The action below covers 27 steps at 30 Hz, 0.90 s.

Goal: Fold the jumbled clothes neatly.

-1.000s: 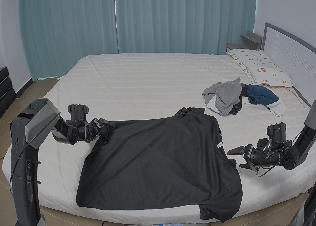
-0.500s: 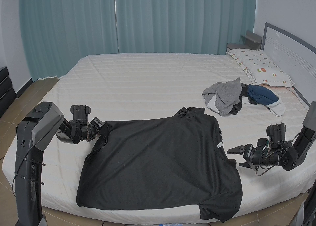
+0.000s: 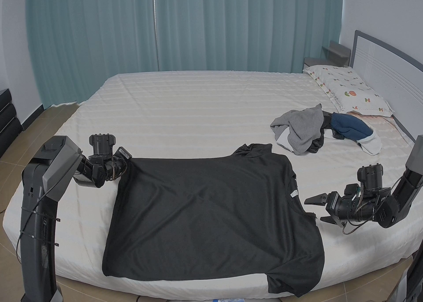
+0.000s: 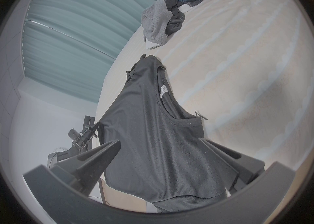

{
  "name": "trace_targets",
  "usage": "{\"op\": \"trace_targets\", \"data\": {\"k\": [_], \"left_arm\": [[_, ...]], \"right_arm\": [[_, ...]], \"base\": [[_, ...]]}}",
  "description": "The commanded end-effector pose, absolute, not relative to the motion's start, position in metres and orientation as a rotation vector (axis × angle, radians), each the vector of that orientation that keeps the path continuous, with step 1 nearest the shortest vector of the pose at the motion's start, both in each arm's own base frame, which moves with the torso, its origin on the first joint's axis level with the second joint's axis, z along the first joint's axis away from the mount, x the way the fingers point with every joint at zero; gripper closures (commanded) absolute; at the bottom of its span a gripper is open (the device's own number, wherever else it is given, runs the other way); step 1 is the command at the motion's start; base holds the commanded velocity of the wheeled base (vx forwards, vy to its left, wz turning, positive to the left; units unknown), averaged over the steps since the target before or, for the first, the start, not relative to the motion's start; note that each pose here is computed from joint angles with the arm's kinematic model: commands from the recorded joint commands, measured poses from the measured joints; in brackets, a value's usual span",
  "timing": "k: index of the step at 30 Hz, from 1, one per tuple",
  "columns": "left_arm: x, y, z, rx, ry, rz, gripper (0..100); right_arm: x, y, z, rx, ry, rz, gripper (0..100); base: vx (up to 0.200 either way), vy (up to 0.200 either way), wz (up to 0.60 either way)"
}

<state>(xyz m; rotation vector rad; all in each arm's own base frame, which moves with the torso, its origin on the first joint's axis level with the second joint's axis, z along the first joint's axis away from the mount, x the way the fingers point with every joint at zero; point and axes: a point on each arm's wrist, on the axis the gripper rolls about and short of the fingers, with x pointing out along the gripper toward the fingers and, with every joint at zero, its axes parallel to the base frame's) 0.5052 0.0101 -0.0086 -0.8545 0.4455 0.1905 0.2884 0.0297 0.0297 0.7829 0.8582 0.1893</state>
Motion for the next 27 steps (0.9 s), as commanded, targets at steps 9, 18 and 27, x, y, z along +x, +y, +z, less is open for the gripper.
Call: {"op": "trace_targets", "data": {"k": [9,18,27], "left_arm": [[0.515,0.021,-0.020,-0.858,0.421,0.199,100],[0.515,0.022,-0.020,-0.866,0.420,0.200,0],[0.513,0.023,-0.023,-0.867,0.433,0.203,0]], "right_arm": [[0.291,0.031,0.032,0.782,0.837,0.200,0],[0.318,0.033,0.035,0.828,0.758,0.211,0],[0.379,0.038,0.023,0.811,0.726,0.163,0]], "base": [[0.000,0.000,0.00],[0.000,0.000,0.00],[0.000,0.000,0.00]]}}
